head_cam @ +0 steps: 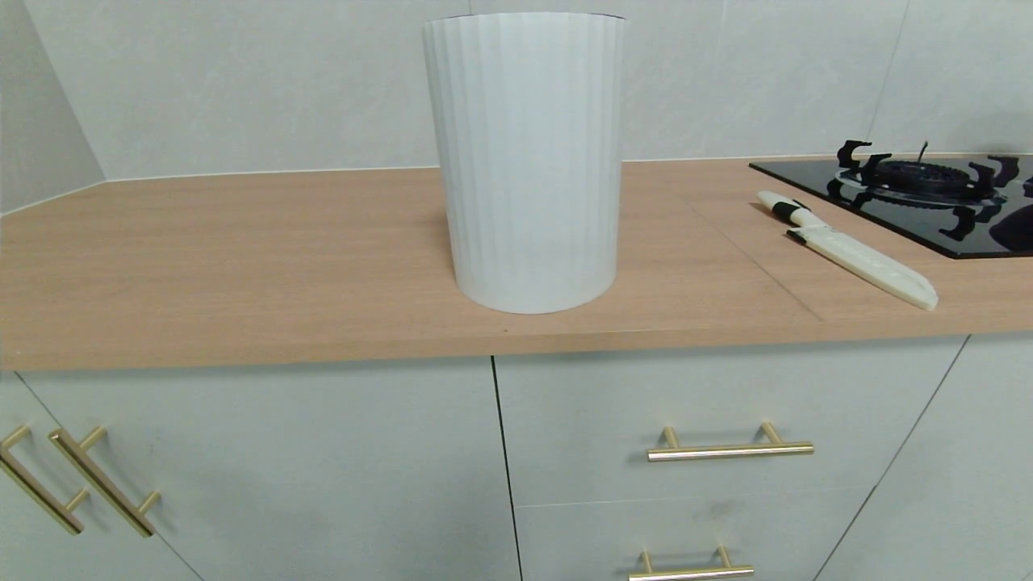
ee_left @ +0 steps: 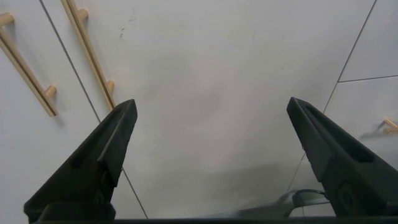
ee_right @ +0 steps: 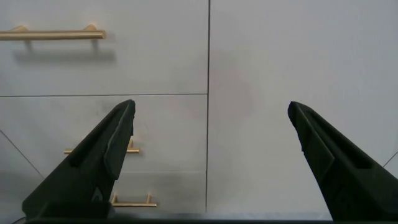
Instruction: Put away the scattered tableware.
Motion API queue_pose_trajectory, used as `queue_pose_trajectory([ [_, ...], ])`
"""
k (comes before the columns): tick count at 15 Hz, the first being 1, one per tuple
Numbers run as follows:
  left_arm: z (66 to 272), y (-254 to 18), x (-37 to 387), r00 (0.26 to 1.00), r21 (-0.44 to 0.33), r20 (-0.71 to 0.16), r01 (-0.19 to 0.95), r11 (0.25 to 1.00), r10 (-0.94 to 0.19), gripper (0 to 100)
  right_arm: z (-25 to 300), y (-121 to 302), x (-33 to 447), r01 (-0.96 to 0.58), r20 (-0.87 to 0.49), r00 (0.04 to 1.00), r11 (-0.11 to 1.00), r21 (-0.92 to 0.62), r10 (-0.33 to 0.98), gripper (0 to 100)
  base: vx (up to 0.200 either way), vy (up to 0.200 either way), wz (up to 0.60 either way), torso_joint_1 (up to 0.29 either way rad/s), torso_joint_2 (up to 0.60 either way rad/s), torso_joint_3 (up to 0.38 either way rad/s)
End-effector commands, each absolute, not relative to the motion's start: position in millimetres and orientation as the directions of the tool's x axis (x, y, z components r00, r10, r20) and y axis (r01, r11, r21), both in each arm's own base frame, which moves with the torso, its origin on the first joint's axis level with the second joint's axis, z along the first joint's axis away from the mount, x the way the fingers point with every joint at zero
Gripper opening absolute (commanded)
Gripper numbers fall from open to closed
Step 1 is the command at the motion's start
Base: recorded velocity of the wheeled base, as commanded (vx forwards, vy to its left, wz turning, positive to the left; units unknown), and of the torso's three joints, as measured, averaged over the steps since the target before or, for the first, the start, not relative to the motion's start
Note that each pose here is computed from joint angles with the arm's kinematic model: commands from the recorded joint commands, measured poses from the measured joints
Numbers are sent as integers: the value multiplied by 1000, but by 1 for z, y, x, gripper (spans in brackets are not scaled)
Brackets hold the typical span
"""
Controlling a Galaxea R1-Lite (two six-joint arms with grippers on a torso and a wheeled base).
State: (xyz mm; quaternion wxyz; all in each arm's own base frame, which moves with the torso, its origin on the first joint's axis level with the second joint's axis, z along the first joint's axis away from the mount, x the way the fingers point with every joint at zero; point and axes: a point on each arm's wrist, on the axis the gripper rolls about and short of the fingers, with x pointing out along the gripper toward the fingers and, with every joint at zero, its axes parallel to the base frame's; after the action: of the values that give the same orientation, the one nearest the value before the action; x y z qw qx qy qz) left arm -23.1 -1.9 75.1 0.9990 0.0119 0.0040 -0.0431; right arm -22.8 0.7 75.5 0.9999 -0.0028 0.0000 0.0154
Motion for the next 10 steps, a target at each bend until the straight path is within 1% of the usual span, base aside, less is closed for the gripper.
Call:
queue_pose_trajectory([
  [1, 75, -2, -23, 996, 24, -9, 86, 996, -86, 100, 76, 1, -23, -32, -2, 999, 999, -6, 32, 100, 0, 0, 0, 0, 0, 0],
  [3, 75, -2, -23, 996, 24, -9, 86, 996, -86, 100, 76, 1, -23, -31, -2, 1000, 1000, -6, 31, 100, 0, 0, 0, 41, -178, -124],
  [6, 75, -2, -23, 996, 24, -9, 86, 996, -86, 100, 76, 1, -23, -32, -2, 999, 999, -6, 32, 100, 0, 0, 0, 67, -251, -277],
  [10, 75, -2, -23, 996, 24, -9, 86, 996, -86, 100, 76, 1, -23, -31, -2, 1000, 1000, -6, 31, 100, 0, 0, 0, 177, -527, -296],
])
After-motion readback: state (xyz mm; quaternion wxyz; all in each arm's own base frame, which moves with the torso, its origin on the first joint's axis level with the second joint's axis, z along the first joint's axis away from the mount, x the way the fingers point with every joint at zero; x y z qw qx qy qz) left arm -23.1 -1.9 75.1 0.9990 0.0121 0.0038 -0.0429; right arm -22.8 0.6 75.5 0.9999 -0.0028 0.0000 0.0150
